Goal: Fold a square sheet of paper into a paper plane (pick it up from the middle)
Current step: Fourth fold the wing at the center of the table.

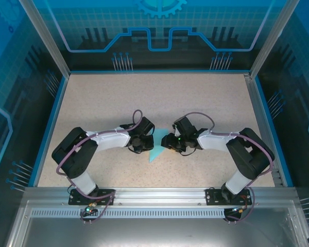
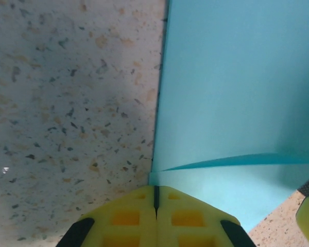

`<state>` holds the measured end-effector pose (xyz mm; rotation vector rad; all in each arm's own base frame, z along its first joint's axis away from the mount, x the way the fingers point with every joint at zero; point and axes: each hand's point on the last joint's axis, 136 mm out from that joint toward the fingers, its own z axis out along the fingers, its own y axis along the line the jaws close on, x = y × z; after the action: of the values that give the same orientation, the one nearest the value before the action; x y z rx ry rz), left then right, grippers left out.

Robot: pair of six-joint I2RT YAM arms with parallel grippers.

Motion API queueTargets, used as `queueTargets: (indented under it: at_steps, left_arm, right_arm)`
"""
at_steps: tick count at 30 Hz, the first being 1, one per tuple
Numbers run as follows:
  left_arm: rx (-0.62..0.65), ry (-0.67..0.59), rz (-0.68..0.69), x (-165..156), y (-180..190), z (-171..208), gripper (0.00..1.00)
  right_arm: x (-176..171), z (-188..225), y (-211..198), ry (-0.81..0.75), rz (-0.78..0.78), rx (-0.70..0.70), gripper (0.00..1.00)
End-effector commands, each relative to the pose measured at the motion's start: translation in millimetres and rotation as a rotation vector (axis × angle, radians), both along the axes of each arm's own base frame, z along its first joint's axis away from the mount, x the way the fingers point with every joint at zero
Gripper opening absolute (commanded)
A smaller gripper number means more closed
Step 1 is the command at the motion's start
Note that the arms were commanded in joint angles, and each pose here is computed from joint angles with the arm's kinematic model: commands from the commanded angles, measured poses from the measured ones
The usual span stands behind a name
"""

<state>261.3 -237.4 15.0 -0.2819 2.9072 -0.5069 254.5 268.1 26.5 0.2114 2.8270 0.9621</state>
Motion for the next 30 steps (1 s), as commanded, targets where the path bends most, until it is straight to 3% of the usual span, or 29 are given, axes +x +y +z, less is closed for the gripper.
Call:
queueTargets:
  at_steps: [1, 11, 17, 23, 30]
  left_arm:
    - [0.067, 0.029, 0.005, -4, 9, -5, 0.02]
    - [0.065, 0.035, -0.003, -6, 9, -6, 0.02]
    - [0.055, 0.019, -0.011, -5, 8, 1, 0.04]
    - [0.028, -0.054, -0.031, -2, 10, 35, 0.15]
    - [-0.014, -0.209, -0.027, 2, 23, 90, 0.42]
  right_arm:
    - [0, 1, 11, 0.014, 0.008, 0.021, 0.46]
    - [2, 4, 23, 0.019, 0.023, 0.056, 0.34]
    - [4, 2, 25, 0.031, 0.001, 0.07, 0.16]
    - [10, 15, 12, -0.021, -0.071, 0.033, 0.04]
    - [16, 55, -7, -0.118, -0.132, -0.056, 0.01]
